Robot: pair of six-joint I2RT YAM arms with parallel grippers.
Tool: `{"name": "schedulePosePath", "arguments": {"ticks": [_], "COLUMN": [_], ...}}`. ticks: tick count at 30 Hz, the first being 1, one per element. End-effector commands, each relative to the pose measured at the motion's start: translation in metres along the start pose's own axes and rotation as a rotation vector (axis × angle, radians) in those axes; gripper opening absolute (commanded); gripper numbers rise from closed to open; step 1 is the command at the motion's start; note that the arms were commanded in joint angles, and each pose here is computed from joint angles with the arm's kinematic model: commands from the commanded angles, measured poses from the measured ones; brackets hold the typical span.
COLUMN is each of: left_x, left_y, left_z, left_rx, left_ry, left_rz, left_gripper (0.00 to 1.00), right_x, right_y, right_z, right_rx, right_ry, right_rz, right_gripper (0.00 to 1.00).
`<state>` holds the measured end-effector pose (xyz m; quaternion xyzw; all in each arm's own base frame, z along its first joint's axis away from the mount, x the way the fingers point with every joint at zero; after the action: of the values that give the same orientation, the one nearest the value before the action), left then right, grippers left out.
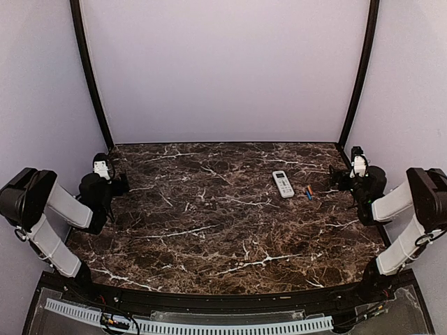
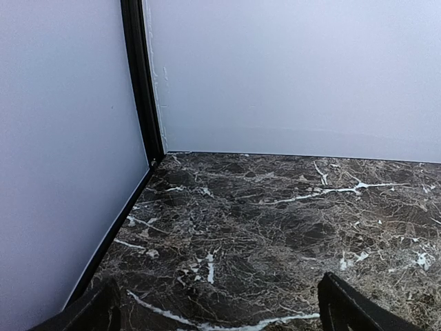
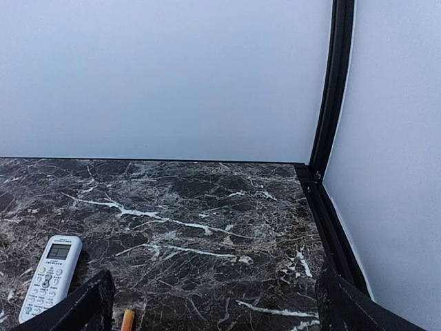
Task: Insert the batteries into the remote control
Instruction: Pick up the remote control from the center of the board.
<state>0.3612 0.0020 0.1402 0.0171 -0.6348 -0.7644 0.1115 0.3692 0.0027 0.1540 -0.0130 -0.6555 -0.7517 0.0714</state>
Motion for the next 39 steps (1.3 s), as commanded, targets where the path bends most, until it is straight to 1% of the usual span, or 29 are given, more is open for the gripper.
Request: {"name": "schedulePosePath", "arguments": {"ticks": [1, 5, 10, 13, 15, 18, 19, 20, 21, 22, 23, 24, 25, 26, 28, 29, 30, 31, 32, 33, 34, 35, 36, 37, 38, 39], "left_x": [-0.003, -0.003, -0.004, -0.005, -0.003, 0.001, 0.003, 0.009, 0.013, 0.020, 0.026, 0.031, 0.037, 0.035, 0.027, 0.022, 0.022, 0.020, 0.022, 0.021, 0.022, 0.022, 0.022, 0.025, 0.026, 0.031], "left_y": [0.009, 0.008, 0.009, 0.010, 0.009, 0.010, 0.015, 0.011, 0.018, 0.013, 0.025, 0.027, 0.044, 0.052, 0.076, 0.100, 0.102, 0.123, 0.126, 0.148, 0.148, 0.171, 0.169, 0.190, 0.188, 0.205], "left_z": [0.004, 0.004, 0.004, 0.010, 0.012, 0.009, 0.008, 0.004, 0.004, 0.002, 0.009, 0.000, 0.001, -0.006, -0.012, -0.013, -0.016, -0.019, -0.025, -0.029, -0.036, -0.041, -0.047, -0.052, -0.057, -0.063], "left_rx": [-0.001, -0.002, 0.003, 0.011, 0.035, 0.025, 0.018, -0.013, -0.006, -0.029, -0.019, -0.064, -0.063, -0.100, -0.117, -0.088, -0.099, -0.075, -0.082, -0.050, -0.060, -0.024, -0.033, 0.014, 0.008, 0.023], "left_ry": [0.021, 0.021, 0.017, 0.045, 0.057, 0.050, 0.053, 0.045, 0.047, 0.037, 0.105, 0.104, 0.103, 0.059, 0.007, 0.002, -0.022, -0.045, -0.079, -0.118, -0.160, -0.209, -0.248, -0.300, -0.339, -0.400], "left_rz": [-0.033, -0.030, -0.030, -0.028, -0.003, -0.030, -0.064, -0.062, -0.108, -0.112, -0.162, -0.152, -0.185, -0.138, -0.094, -0.116, -0.080, -0.110, -0.085, -0.120, -0.080, -0.110, -0.054, -0.075, -0.026, -0.047], "left_gripper": [0.99, 0.99, 0.99, 0.99, 0.99, 0.99, 0.99, 0.99, 0.99, 0.99, 0.99, 0.99, 0.99, 0.99, 0.99, 0.99, 0.99, 0.99, 0.99, 0.99, 0.98, 0.98, 0.97, 0.97, 0.95, 0.94], "right_x": [-0.004, -0.004, -0.002, 0.001, 0.000, -0.012, -0.016, -0.020, -0.026, -0.030, -0.034, -0.038, -0.042, -0.047, -0.056, -0.061, -0.065, -0.068, -0.071, -0.073, -0.074, -0.075, -0.075, -0.076, -0.075, -0.075], "right_y": [0.011, 0.017, 0.051, 0.069, 0.073, 0.073, 0.070, 0.066, 0.063, 0.057, 0.052, 0.048, 0.039, 0.032, 0.016, 0.009, 0.000, -0.008, -0.020, -0.026, -0.034, -0.041, -0.051, -0.058, -0.068, -0.076], "right_z": [0.004, 0.005, 0.012, 0.025, 0.033, 0.047, 0.058, 0.067, 0.075, 0.085, 0.096, 0.106, 0.116, 0.126, 0.140, 0.145, 0.149, 0.152, 0.154, 0.158, 0.162, 0.166, 0.169, 0.166, 0.165, 0.164], "right_rx": [0.016, 0.017, 0.007, -0.045, -0.112, -0.210, -0.218, -0.217, -0.209, -0.194, -0.172, -0.147, -0.121, -0.105, -0.089, -0.086, -0.082, -0.076, -0.068, -0.058, -0.044, -0.030, -0.017, 0.009, 0.025, 0.039], "right_ry": [0.016, 0.022, 0.034, 0.103, 0.149, 0.199, 0.220, 0.218, 0.201, 0.189, 0.183, 0.181, 0.183, 0.186, 0.187, 0.181, 0.165, 0.146, 0.129, 0.122, 0.117, 0.112, 0.111, 0.072, 0.051, 0.033], "right_rz": [-0.044, -0.050, 0.001, 0.032, 0.089, 0.224, 0.269, 0.314, 0.349, 0.391, 0.424, 0.453, 0.492, 0.526, 0.606, 0.638, 0.672, 0.699, 0.736, 0.763, 0.784, 0.811, 0.841, 0.866, 0.902, 0.931], "right_gripper": [0.98, 0.98, 0.98, 0.98, 0.98, 0.98, 0.98, 0.98, 0.98, 0.98, 0.98, 0.98, 0.98, 0.98, 0.98, 0.98, 0.98, 0.98, 0.98, 0.98, 0.98, 0.98, 0.98, 0.98, 0.98, 0.98]}}
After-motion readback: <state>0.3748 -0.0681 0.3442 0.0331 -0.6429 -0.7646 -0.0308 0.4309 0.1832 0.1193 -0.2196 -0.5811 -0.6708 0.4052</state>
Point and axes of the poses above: each gripper's point midway between its finger pads, its own x axis back along the fingers, its own z axis along the line the jaws close on, y = z × x, the point moved 4 cm from there along x, back along the fingers, and after that the axes turned 9 degrees about -x, right-handed, at the moved point
